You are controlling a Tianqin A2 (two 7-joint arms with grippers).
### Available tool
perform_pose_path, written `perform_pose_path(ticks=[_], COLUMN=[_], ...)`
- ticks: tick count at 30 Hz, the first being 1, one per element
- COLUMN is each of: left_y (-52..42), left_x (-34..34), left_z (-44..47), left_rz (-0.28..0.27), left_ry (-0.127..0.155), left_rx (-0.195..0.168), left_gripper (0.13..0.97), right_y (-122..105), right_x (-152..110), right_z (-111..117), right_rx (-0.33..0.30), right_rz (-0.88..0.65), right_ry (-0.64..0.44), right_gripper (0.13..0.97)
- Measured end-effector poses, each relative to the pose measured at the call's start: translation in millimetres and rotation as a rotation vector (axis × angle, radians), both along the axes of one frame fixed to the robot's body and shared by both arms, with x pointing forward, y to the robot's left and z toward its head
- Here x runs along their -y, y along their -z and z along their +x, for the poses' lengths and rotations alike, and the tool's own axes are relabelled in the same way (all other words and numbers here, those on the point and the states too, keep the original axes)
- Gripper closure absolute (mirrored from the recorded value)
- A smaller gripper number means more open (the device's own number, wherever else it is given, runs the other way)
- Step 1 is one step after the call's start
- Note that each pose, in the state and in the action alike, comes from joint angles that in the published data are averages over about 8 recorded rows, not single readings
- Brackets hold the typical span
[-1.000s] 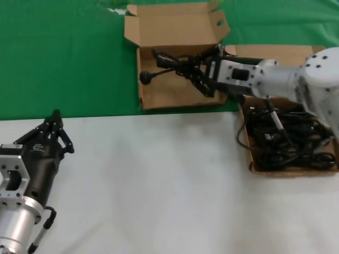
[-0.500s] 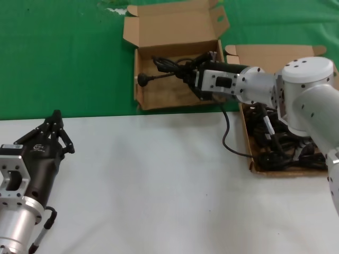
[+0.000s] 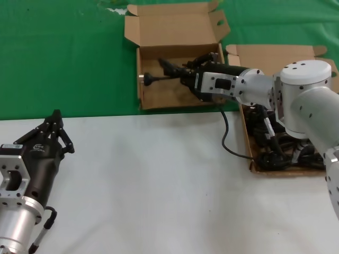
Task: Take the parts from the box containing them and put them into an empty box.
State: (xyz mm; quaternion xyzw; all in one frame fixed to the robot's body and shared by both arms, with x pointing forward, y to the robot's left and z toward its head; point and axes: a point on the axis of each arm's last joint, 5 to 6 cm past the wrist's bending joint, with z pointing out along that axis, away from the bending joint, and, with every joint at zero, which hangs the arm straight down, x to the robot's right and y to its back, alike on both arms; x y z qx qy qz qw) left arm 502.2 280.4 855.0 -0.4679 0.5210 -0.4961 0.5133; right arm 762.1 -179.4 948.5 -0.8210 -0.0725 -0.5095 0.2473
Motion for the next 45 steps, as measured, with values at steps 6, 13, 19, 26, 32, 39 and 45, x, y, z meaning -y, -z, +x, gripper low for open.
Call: perform_pose_path(ticks=[6, 13, 19, 26, 32, 39, 45], left_y=[0.0, 0.0, 0.0, 0.0, 0.0, 0.0, 0.0], left_x=[0.0, 0.0, 0.0, 0.0, 0.0, 0.0, 0.0], left_z=[0.0, 0.0, 0.0, 0.0, 0.0, 0.0, 0.0], left_rz=[0.0, 0.0, 0.0, 0.0, 0.0, 0.0, 0.0], left_ry=[0.0, 0.0, 0.0, 0.0, 0.0, 0.0, 0.0], left_rx=[0.0, 0.0, 0.0, 0.0, 0.0, 0.0, 0.0], left_gripper=[0.958, 0.958, 0.958, 0.958, 0.958, 0.958, 0.958], right_y=[-2.6, -9.4, -18.8, -28.8, -40.4, -49.9, -51.7], right_x=[3.7, 13.5, 29.6, 55.2, 76.6, 100.8, 122.3], right_z=[0.6, 2.2, 3.5, -1.1, -15.7, -39.9, -61.8], right_rx=[0.001, 0.007, 0.021, 0.046, 0.074, 0.097, 0.103], right_rz=[0.007, 0.031, 0.065, 0.104, 0.137, 0.165, 0.178], right_ry=[-0.003, -0.003, -0.007, -0.006, 0.012, 0.037, 0.062], right_gripper=[0.806, 0.719, 0.59, 0.441, 0.329, 0.221, 0.192])
